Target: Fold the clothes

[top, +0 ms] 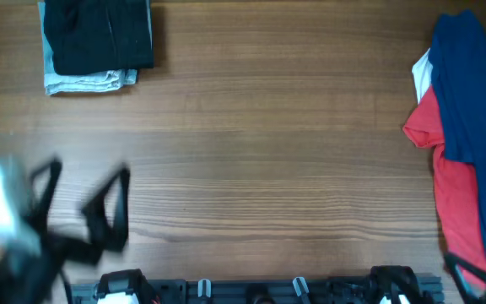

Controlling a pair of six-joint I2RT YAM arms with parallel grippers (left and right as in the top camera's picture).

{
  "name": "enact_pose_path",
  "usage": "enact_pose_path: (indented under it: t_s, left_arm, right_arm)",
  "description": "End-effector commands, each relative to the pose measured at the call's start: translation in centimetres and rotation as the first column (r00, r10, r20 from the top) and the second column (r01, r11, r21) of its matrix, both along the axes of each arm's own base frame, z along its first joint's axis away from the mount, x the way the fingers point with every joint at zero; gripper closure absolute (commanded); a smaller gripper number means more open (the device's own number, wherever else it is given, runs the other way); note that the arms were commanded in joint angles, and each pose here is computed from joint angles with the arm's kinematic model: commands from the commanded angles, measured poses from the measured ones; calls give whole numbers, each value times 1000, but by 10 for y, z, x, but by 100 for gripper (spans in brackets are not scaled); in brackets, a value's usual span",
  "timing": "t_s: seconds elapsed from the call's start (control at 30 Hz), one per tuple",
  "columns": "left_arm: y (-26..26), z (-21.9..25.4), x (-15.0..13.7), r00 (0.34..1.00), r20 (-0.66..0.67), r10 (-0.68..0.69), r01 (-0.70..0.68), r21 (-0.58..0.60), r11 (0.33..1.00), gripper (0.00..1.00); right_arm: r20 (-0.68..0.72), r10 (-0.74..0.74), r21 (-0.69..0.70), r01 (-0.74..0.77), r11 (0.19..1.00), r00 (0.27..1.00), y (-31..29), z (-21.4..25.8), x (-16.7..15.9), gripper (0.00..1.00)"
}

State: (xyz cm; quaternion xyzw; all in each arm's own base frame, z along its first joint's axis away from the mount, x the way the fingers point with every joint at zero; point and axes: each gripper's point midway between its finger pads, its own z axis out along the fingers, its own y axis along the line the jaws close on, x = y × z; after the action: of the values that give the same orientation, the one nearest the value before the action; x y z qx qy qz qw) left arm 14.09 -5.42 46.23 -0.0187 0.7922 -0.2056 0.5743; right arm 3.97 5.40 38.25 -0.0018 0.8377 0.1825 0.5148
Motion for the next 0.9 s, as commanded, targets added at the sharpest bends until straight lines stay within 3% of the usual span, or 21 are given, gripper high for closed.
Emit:
enact_pose_path:
  t_s: [0.0, 0.1, 0.2, 0.87]
  left_arm:
    - [-15, -34, -69, 998, 43, -46, 47, -11, 999, 0]
    - [-20, -57, -120, 987, 155, -42, 42, 0, 999, 0]
    - [-23, -60, -144, 971, 234, -44, 42, 12, 999, 0]
    - [-23, -61, -145, 972, 233, -44, 42, 12, 999, 0]
  right_arm:
    - [5, -32, 85, 31, 996, 999, 1, 0, -9, 0]
    - [21, -158, 59, 156, 986, 987, -20, -1, -7, 0]
    - [-36, -257, 167, 259, 951, 966, -28, -3, -5, 0]
    - [-46, -261, 178, 265, 948, 964, -28, -4, -5, 0]
